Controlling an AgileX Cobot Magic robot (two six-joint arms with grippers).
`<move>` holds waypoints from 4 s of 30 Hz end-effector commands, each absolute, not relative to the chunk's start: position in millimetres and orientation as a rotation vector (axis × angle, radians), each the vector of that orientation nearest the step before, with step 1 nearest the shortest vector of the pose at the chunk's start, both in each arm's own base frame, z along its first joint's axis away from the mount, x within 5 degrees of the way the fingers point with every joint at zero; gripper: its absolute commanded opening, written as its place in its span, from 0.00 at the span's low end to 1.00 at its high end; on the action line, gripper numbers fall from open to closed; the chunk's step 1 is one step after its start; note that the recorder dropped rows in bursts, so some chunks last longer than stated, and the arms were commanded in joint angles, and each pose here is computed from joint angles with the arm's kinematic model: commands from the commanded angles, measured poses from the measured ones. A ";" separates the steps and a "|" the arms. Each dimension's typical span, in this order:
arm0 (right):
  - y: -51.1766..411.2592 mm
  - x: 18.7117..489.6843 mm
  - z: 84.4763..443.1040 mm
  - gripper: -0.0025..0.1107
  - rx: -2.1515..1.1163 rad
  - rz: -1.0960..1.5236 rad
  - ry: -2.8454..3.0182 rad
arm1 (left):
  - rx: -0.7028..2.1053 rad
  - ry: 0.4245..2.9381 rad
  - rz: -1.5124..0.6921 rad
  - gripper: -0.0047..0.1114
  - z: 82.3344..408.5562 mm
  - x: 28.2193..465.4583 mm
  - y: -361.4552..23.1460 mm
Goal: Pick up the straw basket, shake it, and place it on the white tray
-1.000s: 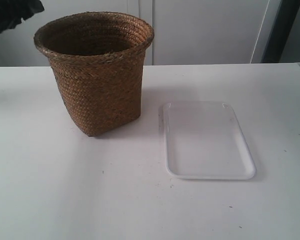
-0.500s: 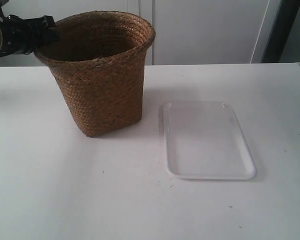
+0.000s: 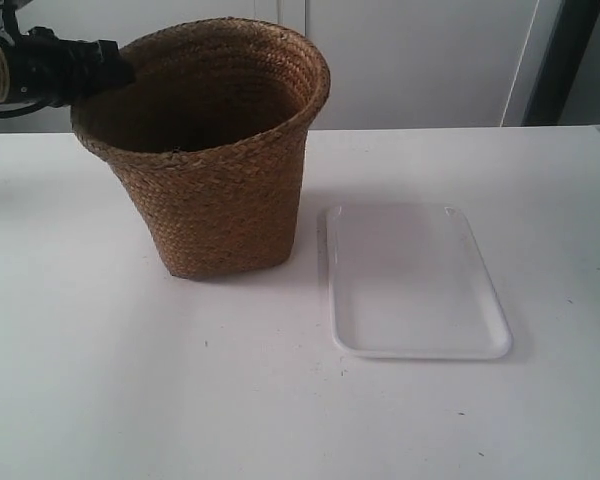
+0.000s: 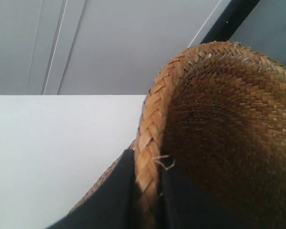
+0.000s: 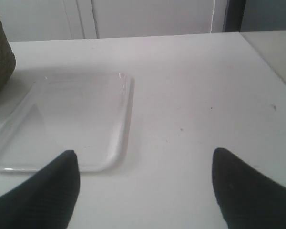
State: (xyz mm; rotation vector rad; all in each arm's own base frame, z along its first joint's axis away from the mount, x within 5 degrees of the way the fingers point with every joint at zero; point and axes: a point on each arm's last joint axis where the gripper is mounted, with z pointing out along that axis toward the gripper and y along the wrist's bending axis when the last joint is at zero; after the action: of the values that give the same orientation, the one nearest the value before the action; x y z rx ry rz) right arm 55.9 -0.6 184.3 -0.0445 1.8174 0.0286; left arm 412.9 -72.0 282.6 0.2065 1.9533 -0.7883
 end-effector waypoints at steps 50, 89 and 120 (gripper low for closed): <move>164.3 366.4 280.1 0.73 -0.164 0.870 2.014 | 0.368 1.974 -0.832 0.04 276.0 406.0 -81.1; 141.1 184.7 363.1 0.02 -0.541 0.599 1.665 | 0.498 1.624 -0.305 0.04 376.9 148.4 -100.1; 125.4 136.7 404.2 0.02 -0.607 0.775 1.460 | 0.403 1.494 -0.371 0.04 393.4 112.7 -76.4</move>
State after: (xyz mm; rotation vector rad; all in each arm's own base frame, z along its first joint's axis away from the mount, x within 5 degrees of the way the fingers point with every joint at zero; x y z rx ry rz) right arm 160.3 135.3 369.2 -0.5426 1.6274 0.7557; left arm 125.7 -81.4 371.4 0.3313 1.6350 -0.3691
